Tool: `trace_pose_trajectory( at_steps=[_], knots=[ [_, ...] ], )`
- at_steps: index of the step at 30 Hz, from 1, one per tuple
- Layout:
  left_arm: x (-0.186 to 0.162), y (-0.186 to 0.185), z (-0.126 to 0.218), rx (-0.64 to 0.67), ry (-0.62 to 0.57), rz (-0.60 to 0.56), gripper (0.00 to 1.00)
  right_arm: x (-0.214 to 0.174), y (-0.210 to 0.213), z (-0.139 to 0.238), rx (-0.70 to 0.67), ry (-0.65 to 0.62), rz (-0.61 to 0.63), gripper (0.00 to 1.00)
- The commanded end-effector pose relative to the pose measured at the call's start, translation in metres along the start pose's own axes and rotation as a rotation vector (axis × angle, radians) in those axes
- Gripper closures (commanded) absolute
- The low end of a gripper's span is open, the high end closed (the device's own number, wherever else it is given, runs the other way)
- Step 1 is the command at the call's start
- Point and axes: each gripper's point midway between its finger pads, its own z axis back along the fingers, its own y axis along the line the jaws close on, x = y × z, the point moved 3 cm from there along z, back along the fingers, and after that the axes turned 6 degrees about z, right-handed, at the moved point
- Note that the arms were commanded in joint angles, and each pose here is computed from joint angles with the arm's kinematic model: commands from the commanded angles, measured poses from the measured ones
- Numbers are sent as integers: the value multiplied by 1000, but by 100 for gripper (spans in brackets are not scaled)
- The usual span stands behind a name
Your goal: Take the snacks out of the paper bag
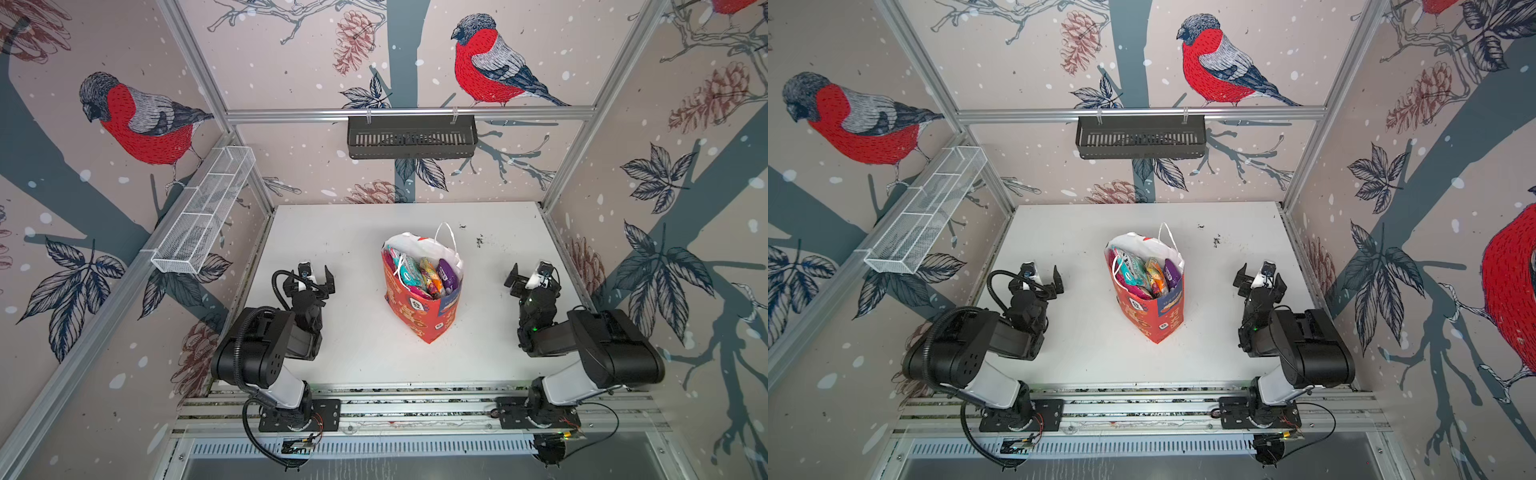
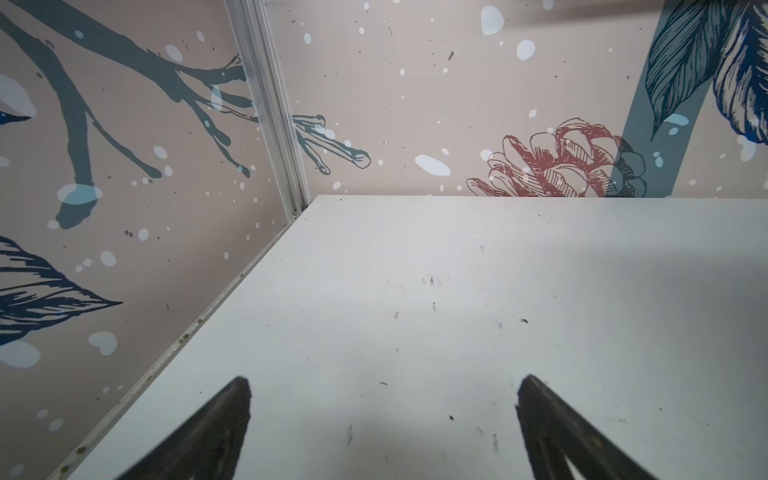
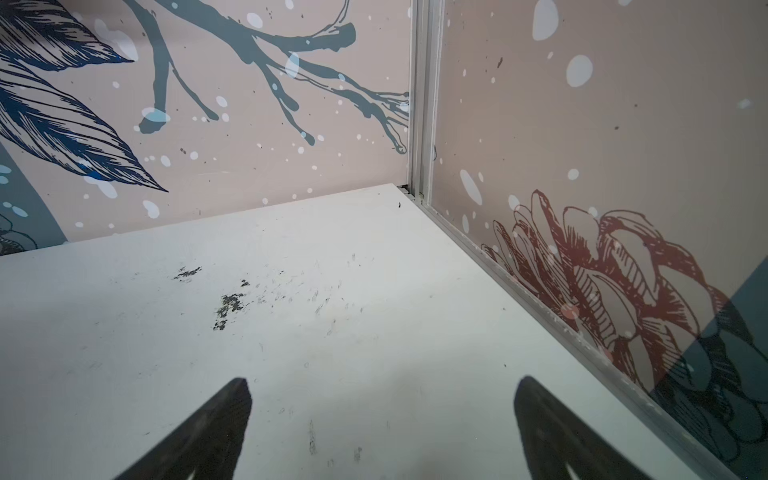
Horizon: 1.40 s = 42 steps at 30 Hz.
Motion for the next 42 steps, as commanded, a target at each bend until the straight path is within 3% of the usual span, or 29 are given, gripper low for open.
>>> trace_pose_trajectory(
  at_steps=[1,5,15,17,21,24,26,29,32,35,38,42],
  knots=[
    [6,-1,-1,-10,-21,15,1,5,-2,0,-16,-22,-7,0],
    [5,-1,-1,-12,-19,16,1,5,-2,-1,-15,-19,-9,0],
    [2,0,-10,-68,26,43,4,9,-1,-5,3,-5,-11,14],
    [3,1,-11,-56,21,45,13,16,0,-14,-1,33,-5,16],
    [16,15,-20,107,43,61,35,42,-2,-22,-18,85,10,17],
    [34,3,-33,111,111,21,51,65,-3,-17,-1,76,2,17],
    [57,-6,-33,83,90,61,53,77,-2,-14,20,69,-3,16],
    [109,-30,-23,-68,4,148,53,97,2,-15,66,118,-36,15],
    [158,-46,-14,-144,-65,210,53,131,19,-13,191,145,-66,15],
    [192,-61,-10,-212,-47,211,55,169,43,-4,372,159,-100,17],
    [204,-68,-4,-256,-4,211,56,200,76,16,573,213,-87,26],
    [204,-73,8,-311,33,217,56,230,136,66,801,270,78,40]
  ],
)
